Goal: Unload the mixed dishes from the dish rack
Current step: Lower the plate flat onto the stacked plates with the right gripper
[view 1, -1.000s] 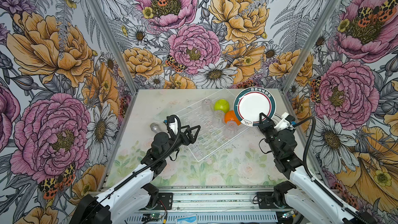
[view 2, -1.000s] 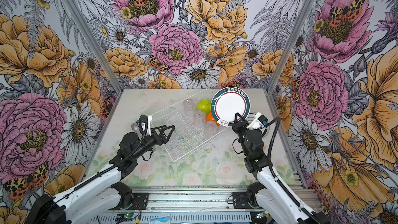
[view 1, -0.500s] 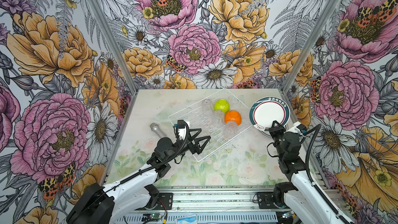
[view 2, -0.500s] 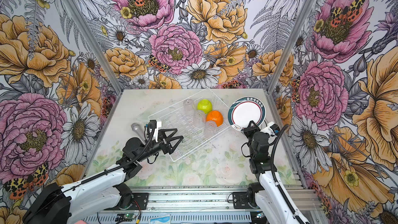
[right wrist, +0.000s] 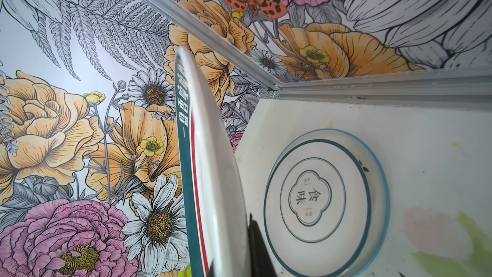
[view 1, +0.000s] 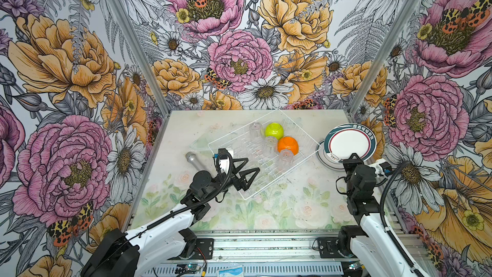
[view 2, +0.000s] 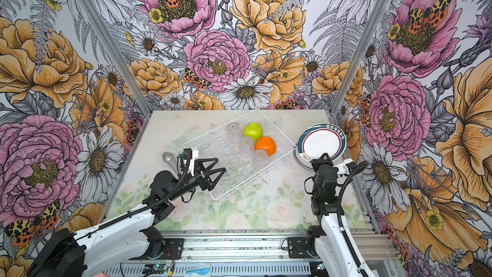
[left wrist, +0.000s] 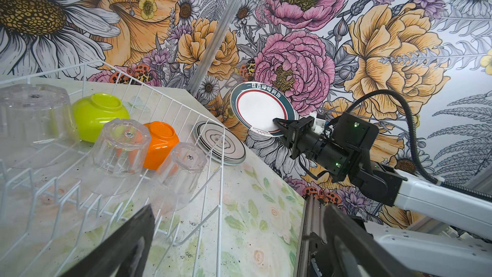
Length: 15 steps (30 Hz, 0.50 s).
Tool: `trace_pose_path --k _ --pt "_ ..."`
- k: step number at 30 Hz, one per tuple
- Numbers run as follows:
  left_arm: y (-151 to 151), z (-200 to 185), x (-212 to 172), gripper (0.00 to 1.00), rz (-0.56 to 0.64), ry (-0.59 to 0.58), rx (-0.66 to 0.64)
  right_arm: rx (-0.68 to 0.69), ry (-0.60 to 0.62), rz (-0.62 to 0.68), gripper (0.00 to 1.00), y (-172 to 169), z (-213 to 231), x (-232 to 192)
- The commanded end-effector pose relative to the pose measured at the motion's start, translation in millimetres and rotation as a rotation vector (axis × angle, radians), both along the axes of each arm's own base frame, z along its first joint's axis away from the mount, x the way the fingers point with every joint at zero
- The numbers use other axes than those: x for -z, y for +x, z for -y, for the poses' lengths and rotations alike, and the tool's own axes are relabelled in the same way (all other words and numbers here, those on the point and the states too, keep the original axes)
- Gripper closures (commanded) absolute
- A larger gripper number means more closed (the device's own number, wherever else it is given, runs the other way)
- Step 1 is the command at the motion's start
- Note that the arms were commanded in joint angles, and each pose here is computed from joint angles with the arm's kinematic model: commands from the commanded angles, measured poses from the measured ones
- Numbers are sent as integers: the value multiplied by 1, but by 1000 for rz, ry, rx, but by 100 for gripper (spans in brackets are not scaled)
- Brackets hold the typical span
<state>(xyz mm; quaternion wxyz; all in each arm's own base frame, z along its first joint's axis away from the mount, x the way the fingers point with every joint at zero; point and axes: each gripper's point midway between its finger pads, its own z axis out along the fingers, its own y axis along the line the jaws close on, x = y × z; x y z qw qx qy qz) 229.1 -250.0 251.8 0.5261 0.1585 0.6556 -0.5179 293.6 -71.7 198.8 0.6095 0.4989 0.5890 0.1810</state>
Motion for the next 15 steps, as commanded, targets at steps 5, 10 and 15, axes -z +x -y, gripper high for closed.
trace_pose_path --k 5,10,15 --pt "2 -3 2 1 14 6 -30 60 -3 -4 100 4 18 0" --pt "4 -4 5 1 2 11 -42 24 26 -74 100 16 20 18" --pt "5 -4 5 1 -1 13 -48 -25 23 -140 100 34 19 27"
